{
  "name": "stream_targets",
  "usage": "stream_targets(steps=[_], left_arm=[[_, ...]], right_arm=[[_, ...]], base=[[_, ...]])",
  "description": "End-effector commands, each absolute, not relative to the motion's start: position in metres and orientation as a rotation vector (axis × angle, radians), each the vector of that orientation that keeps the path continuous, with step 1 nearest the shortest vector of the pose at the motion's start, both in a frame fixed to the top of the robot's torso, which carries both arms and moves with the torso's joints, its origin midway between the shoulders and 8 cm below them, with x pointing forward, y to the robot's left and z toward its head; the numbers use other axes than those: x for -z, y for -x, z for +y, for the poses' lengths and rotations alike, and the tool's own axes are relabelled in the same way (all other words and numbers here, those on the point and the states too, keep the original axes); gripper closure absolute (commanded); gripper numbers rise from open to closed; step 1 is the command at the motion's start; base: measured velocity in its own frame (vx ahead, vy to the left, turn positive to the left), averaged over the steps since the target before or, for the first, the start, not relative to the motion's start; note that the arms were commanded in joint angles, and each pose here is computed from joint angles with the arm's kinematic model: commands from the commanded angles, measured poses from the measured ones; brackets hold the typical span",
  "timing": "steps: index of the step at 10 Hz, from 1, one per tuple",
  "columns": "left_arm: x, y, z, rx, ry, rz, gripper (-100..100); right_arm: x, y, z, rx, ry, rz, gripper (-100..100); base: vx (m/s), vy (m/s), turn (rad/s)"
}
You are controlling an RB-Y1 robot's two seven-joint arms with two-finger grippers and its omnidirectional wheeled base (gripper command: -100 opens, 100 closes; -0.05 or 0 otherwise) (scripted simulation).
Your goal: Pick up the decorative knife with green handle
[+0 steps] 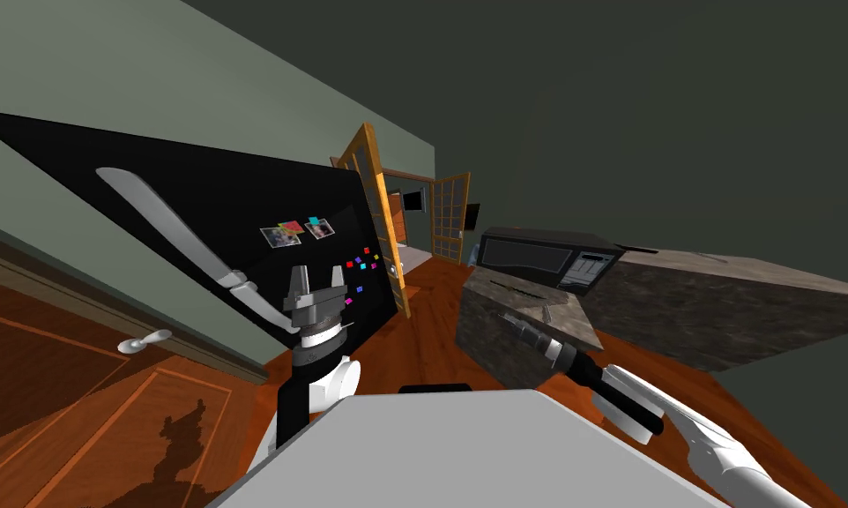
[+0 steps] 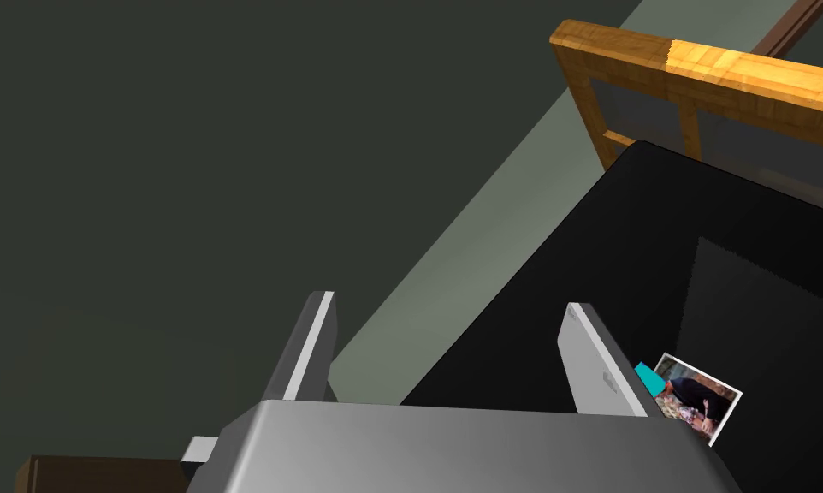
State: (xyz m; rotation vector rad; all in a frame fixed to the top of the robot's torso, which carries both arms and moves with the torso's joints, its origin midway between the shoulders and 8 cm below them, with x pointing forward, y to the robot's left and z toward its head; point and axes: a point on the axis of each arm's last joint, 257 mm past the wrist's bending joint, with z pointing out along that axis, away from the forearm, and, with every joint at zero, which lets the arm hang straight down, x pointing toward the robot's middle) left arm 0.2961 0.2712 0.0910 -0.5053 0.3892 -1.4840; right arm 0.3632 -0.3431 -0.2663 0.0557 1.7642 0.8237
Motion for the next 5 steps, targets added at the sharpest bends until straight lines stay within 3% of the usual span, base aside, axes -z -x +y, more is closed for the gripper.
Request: stream_targets(steps=[1, 5], left_arm=[[-0.091, -0.296, 0.271, 1.484, 0.505, 0.389, 0], [-0.091, -0.296, 0.271, 1.484, 0.505, 0.389, 0]], right_arm=[[0.271, -0.362, -0.357, -0.784, -0.010, 1.807, -100], [0.292, -0.351, -0.394, -0.659, 0.113, 1.935, -100]], base=[[0.017, 0.031, 0.047], [0.028, 0.029, 0.071]])
